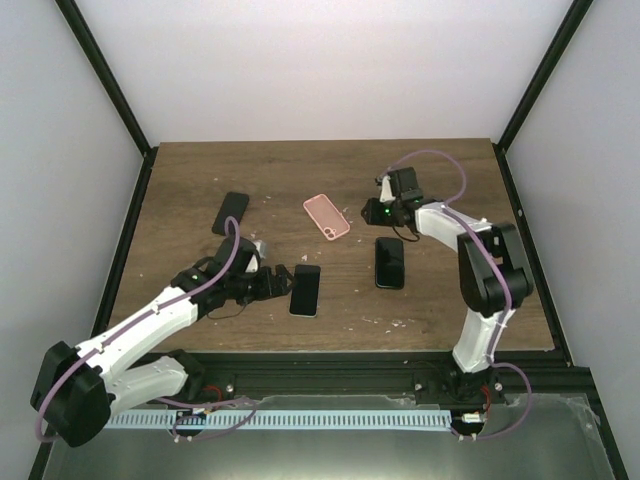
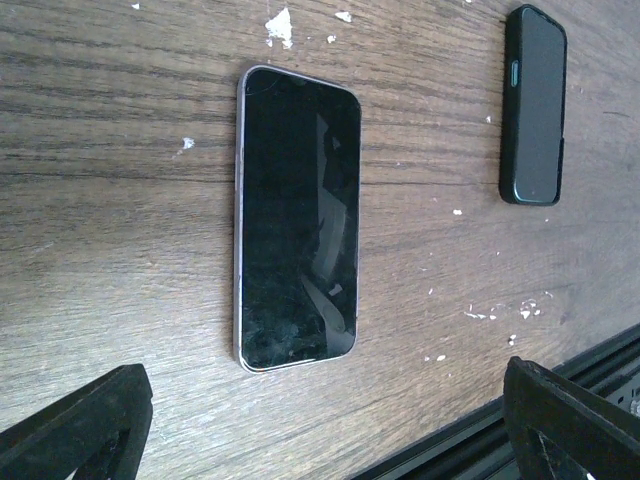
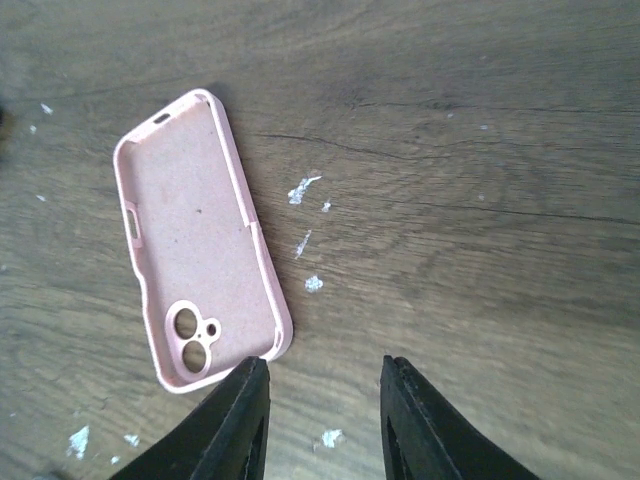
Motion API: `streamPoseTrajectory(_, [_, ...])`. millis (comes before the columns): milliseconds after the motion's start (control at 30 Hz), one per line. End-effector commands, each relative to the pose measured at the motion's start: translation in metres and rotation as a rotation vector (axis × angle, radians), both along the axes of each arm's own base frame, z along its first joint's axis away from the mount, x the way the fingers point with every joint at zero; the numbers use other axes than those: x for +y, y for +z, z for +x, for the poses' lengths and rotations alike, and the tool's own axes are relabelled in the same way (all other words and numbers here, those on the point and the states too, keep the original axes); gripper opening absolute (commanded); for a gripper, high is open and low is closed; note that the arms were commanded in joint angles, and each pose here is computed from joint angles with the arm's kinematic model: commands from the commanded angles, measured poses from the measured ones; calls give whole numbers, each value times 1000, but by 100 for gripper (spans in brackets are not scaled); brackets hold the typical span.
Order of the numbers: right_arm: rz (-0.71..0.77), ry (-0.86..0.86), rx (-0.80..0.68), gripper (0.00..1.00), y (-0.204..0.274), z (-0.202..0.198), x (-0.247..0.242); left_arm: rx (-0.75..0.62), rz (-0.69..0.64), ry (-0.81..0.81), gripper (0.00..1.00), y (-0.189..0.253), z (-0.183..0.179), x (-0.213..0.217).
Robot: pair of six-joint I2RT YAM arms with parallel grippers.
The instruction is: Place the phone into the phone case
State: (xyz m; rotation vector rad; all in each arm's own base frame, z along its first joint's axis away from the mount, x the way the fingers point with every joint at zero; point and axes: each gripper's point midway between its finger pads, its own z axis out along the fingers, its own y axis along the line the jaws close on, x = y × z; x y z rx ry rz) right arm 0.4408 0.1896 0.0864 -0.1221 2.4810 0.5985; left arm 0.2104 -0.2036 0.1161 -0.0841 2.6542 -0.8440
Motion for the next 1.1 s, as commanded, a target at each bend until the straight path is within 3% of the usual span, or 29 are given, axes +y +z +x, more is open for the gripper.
streamPoseTrajectory(0, [-57,72,-28,31,-13,12,25,-18,-25,6,97,5,1,0])
streamPoseTrajectory(467, [-216,112,3,29,-51,36,55,-25,-12,18,97,5,-6,8])
streamPoseTrajectory(1067, [-288,164,1,24,-67,42,78,-28,-20,32,97,7,-10,13])
